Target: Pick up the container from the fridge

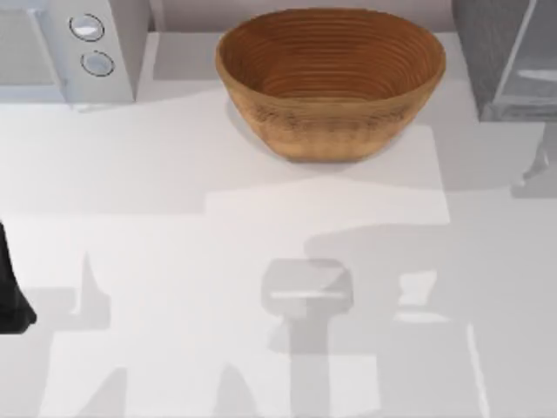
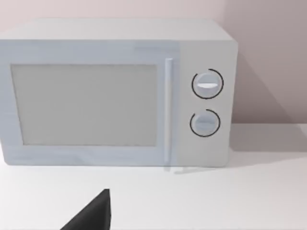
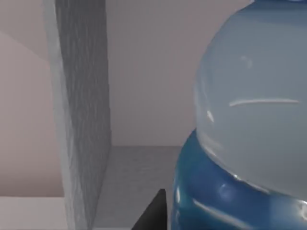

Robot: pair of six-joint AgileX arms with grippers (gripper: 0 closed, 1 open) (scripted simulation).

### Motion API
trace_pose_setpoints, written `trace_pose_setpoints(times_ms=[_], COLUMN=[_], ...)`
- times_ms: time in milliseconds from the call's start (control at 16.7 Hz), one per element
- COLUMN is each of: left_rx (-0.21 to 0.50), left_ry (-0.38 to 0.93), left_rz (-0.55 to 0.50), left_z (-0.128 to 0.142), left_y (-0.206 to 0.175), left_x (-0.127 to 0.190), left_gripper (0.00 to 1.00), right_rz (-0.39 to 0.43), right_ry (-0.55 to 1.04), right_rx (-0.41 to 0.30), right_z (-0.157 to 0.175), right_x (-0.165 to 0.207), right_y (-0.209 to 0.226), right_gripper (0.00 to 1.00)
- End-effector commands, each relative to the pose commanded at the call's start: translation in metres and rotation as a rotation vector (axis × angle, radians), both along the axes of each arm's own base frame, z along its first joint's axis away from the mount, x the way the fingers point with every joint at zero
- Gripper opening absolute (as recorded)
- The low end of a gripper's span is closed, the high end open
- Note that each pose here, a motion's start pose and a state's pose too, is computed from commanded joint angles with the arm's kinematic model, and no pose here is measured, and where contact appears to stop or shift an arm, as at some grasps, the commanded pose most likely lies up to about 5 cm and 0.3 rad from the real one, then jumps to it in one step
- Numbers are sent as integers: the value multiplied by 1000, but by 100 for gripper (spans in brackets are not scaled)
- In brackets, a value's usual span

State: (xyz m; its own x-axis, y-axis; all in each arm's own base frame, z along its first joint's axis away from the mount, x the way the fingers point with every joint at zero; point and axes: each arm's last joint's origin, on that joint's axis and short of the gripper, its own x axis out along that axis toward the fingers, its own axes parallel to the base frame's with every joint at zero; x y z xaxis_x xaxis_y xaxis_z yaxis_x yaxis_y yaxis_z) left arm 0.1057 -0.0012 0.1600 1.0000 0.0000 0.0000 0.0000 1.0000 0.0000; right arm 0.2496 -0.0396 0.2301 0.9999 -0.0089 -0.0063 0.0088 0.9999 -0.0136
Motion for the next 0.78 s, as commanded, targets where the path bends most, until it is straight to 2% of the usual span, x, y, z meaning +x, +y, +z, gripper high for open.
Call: trace_pose_setpoints(times_ms=[240,420,780], left_rx=[0,0,0], left_ry=[0,0,0], left_rz=[0,0,0], left_z=[0,0,0], left_y=[0,0,0], left_x=[0,0,0], left_gripper=[100,100,100], right_rz=[0,1,7], right_ry=[-36,-63,-23], right_rx=[2,6,14], right_z=[6,-9,-59], right_x=[-68,-109,-142], right_y=[19,29,37], right_gripper=[0,0,0])
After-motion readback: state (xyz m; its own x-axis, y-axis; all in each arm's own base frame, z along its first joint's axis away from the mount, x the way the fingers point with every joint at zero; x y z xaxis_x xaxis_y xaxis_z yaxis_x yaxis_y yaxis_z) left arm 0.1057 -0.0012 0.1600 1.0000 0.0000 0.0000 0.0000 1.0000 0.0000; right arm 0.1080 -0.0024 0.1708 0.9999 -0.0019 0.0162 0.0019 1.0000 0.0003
